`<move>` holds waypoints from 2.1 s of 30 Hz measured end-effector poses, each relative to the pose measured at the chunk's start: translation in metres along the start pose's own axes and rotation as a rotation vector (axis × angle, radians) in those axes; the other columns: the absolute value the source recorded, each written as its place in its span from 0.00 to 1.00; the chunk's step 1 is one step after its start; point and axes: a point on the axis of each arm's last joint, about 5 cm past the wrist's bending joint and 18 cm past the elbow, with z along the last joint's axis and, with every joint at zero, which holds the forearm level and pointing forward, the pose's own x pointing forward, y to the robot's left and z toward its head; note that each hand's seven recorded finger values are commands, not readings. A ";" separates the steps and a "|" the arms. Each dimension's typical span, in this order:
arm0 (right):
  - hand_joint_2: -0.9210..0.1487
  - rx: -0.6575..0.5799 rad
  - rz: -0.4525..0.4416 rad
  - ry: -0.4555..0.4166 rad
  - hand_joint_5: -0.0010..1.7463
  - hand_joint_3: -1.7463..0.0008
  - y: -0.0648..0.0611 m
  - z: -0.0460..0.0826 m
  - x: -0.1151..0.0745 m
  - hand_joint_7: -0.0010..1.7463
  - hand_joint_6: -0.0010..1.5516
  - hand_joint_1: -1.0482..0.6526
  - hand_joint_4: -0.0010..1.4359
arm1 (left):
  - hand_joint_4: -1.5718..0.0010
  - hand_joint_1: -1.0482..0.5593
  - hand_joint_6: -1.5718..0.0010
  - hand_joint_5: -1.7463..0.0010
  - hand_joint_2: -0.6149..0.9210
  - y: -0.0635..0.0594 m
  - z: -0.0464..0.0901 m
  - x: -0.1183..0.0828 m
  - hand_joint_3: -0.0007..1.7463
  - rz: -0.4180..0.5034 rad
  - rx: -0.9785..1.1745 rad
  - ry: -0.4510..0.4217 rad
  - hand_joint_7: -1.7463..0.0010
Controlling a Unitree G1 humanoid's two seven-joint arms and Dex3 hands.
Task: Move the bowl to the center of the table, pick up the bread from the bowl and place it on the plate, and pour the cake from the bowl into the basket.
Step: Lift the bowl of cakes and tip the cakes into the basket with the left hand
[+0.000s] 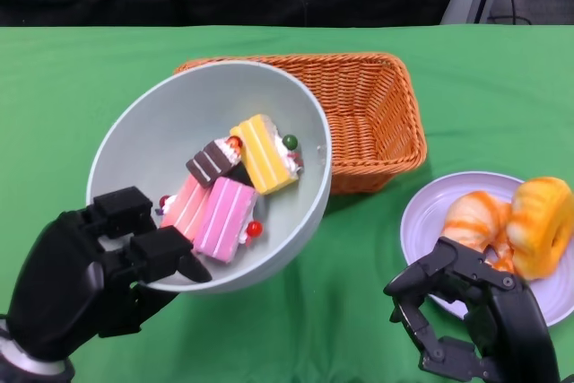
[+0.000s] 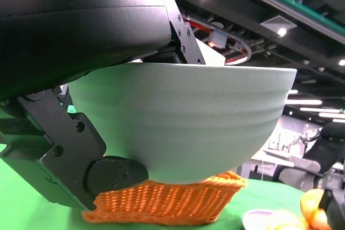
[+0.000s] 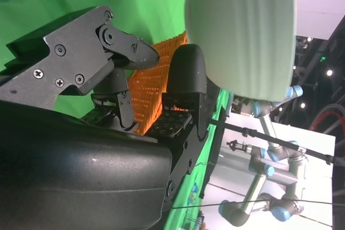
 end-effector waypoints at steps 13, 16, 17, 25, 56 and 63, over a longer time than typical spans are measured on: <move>0.40 0.006 0.007 0.016 0.85 0.40 0.001 -0.011 0.000 0.68 0.48 0.60 0.52 | 0.41 0.64 0.40 0.22 0.60 0.006 0.006 0.013 0.75 0.038 -0.038 -0.073 0.40; 0.39 0.004 0.010 0.012 0.85 0.41 0.001 -0.013 0.002 0.68 0.48 0.60 0.52 | 0.42 0.64 0.40 0.21 0.63 0.009 0.007 0.012 0.72 0.032 -0.035 -0.075 0.39; 0.39 0.004 0.009 0.012 0.85 0.42 0.001 -0.013 0.002 0.68 0.47 0.60 0.52 | 0.42 0.64 0.40 0.21 0.64 0.010 0.008 0.013 0.72 0.030 -0.036 -0.077 0.39; 0.35 -0.004 0.021 0.023 0.83 0.46 0.000 -0.019 0.003 0.67 0.46 0.59 0.52 | 0.48 0.65 0.42 0.16 0.69 0.017 0.009 0.021 0.60 -0.038 -0.099 -0.049 0.39; 0.25 -0.031 0.074 0.041 0.82 0.58 -0.009 -0.023 0.013 0.63 0.47 0.56 0.53 | 0.56 0.63 0.47 0.11 0.83 -0.008 -0.004 0.089 0.45 -0.006 -0.305 0.021 0.38; 0.22 -0.027 0.100 0.048 0.82 0.62 -0.008 -0.027 0.014 0.64 0.47 0.56 0.53 | 0.58 0.63 0.47 0.10 0.87 -0.015 0.001 0.097 0.40 -0.011 -0.336 0.023 0.41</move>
